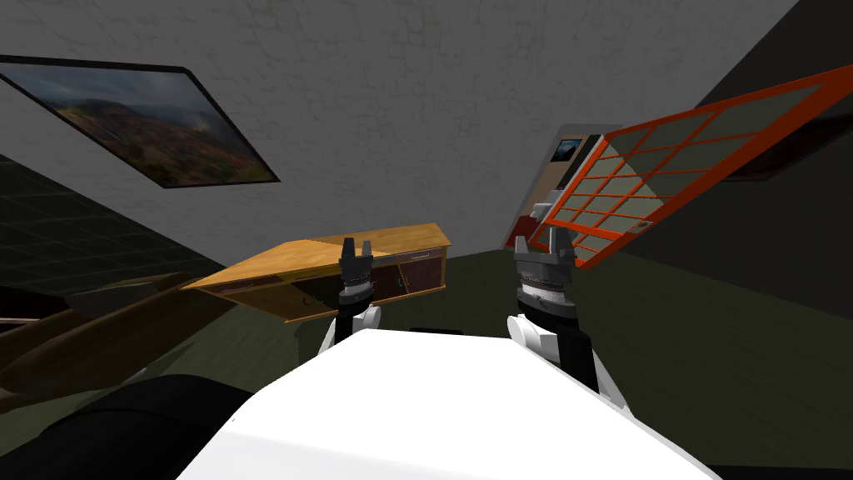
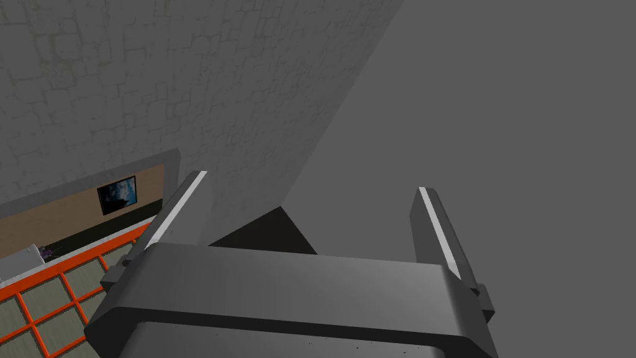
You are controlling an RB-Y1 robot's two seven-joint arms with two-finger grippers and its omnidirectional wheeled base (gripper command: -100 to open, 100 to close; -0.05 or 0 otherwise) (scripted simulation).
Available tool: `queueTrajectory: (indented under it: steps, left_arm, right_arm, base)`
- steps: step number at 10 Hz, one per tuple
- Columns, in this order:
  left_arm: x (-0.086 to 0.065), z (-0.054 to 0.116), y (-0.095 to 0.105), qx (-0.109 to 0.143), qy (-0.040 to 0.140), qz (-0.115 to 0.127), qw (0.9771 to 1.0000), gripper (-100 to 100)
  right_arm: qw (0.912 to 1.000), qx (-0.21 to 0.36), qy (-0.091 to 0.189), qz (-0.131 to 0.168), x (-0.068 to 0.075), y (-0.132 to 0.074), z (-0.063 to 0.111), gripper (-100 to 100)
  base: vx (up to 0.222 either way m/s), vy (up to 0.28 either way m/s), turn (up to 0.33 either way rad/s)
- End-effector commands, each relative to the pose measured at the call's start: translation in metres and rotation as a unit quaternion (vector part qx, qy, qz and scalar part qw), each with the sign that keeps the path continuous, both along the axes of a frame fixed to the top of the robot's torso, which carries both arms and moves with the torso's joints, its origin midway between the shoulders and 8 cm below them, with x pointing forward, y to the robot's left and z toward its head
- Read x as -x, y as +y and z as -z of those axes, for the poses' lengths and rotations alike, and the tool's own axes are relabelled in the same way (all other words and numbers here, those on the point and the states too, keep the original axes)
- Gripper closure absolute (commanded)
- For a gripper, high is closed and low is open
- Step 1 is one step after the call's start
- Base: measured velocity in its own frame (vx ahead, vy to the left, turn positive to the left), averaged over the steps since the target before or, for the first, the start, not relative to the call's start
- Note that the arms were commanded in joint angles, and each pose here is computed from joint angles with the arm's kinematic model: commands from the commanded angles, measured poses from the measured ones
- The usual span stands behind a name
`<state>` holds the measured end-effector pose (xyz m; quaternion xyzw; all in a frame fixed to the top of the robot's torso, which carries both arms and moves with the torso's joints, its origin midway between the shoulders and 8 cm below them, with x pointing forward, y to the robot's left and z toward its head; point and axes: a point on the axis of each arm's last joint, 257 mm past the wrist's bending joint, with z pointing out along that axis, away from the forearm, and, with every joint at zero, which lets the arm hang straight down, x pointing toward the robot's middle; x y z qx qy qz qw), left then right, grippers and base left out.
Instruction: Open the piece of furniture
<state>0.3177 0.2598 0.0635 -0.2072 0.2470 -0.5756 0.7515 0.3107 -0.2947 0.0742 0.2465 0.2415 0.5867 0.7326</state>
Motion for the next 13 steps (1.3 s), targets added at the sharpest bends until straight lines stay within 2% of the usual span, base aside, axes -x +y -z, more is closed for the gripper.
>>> queueTrajectory:
  steps: [1,9,10,13]
  left_arm:
    - [0.0,0.0,0.0,0.0,0.0,0.0,1.0,0]
    - [0.0,0.0,0.0,0.0,0.0,0.0,1.0,0]
    - [-0.002,0.003,-0.004,-0.016,0.004,0.009,0.9998,-100]
    - [-0.006,0.016,-0.01,-0.045,0.014,0.026,0.9985,-100]
  right_arm:
    - [1.0,0.0,0.0,0.0,0.0,0.0,0.0,0]
    - [1.0,0.0,0.0,0.0,0.0,0.0,0.0,0]
    - [1.0,0.0,0.0,0.0,0.0,0.0,0.0,0]
    - [1.0,0.0,0.0,0.0,0.0,0.0,0.0,0]
  base:
    - [0.0,0.0,0.0]
    - [0.0,0.0,0.0]
    - [0.016,-0.004,0.002]
    - [0.037,-0.013,0.004]
